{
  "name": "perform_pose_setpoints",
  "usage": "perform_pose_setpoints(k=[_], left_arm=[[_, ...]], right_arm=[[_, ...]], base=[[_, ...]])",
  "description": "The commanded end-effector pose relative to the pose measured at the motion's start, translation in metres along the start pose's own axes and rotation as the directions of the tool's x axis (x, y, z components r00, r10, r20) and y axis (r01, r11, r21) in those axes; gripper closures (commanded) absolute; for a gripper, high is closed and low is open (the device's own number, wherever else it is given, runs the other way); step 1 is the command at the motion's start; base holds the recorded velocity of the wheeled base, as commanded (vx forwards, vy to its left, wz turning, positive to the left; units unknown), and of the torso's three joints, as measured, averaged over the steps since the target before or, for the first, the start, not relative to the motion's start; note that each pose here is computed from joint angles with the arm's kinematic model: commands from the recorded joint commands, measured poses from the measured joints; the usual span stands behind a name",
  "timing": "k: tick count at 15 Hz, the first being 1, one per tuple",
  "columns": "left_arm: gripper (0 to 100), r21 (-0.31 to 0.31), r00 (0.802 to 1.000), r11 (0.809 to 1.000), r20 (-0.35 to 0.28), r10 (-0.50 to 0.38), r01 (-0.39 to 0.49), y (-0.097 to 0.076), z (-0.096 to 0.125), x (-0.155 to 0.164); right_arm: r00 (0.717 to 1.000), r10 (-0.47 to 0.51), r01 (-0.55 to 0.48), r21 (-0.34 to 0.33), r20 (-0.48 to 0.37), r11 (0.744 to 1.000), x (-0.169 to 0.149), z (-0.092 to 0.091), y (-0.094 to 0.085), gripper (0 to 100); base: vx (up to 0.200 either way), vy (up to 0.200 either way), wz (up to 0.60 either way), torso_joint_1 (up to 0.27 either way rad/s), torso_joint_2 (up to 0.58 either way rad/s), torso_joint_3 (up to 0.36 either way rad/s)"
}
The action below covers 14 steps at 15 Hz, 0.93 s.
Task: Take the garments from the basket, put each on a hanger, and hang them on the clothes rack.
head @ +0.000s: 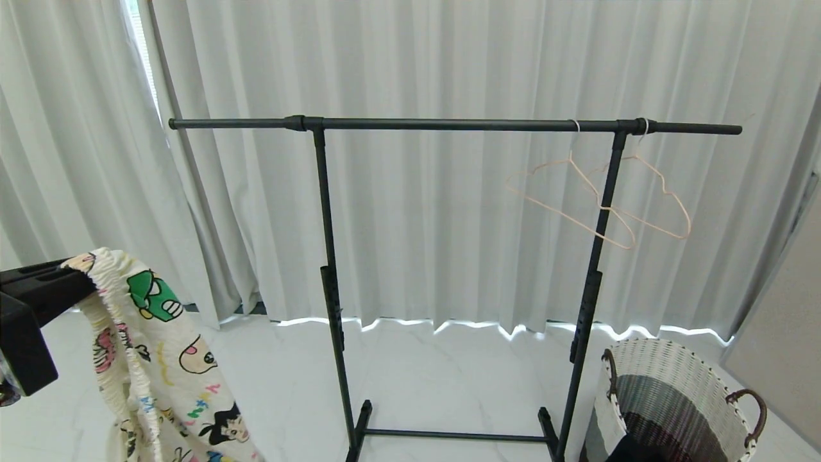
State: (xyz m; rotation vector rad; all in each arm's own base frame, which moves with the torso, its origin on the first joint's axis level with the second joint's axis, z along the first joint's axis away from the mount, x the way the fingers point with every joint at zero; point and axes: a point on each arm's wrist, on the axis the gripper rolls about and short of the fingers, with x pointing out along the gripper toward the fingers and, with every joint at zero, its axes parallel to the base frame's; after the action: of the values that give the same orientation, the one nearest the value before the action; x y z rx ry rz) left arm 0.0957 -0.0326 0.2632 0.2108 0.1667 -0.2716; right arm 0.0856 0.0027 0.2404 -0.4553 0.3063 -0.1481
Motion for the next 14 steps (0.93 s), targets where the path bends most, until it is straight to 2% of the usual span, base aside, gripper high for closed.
perform_pose_setpoints(k=[1, 6, 14], left_arm=[[100, 0.001, 1.000, 1.000, -0.004, -0.003, 0.003, -0.0005, -0.0003, 0.0012], [100, 0.006, 0.999, 1.000, 0.035, 0.002, -0.002, -0.0007, 0.0039, 0.0075], [100, 0.016, 0.999, 1.000, 0.041, 0.005, -0.005, -0.0007, 0.0045, 0.0093]], right_arm=[[1.000, 0.002, -0.002, -0.003, -0.005, 1.000, 0.0015, 0.0001, 0.0005, 0], [1.000, 0.002, -0.002, -0.003, -0.005, 1.000, 0.0015, 0.0001, 0.0005, 0], [1.000, 0.010, -0.010, -0.004, -0.007, 1.000, 0.0020, -0.0011, 0.0015, 0]], base=[[0.000, 0.000, 0.00, 0.432, -0.49, -0.251], [0.000, 0.000, 0.00, 0.292, -0.49, -0.250], [0.000, 0.000, 0.00, 0.267, -0.53, -0.266]])
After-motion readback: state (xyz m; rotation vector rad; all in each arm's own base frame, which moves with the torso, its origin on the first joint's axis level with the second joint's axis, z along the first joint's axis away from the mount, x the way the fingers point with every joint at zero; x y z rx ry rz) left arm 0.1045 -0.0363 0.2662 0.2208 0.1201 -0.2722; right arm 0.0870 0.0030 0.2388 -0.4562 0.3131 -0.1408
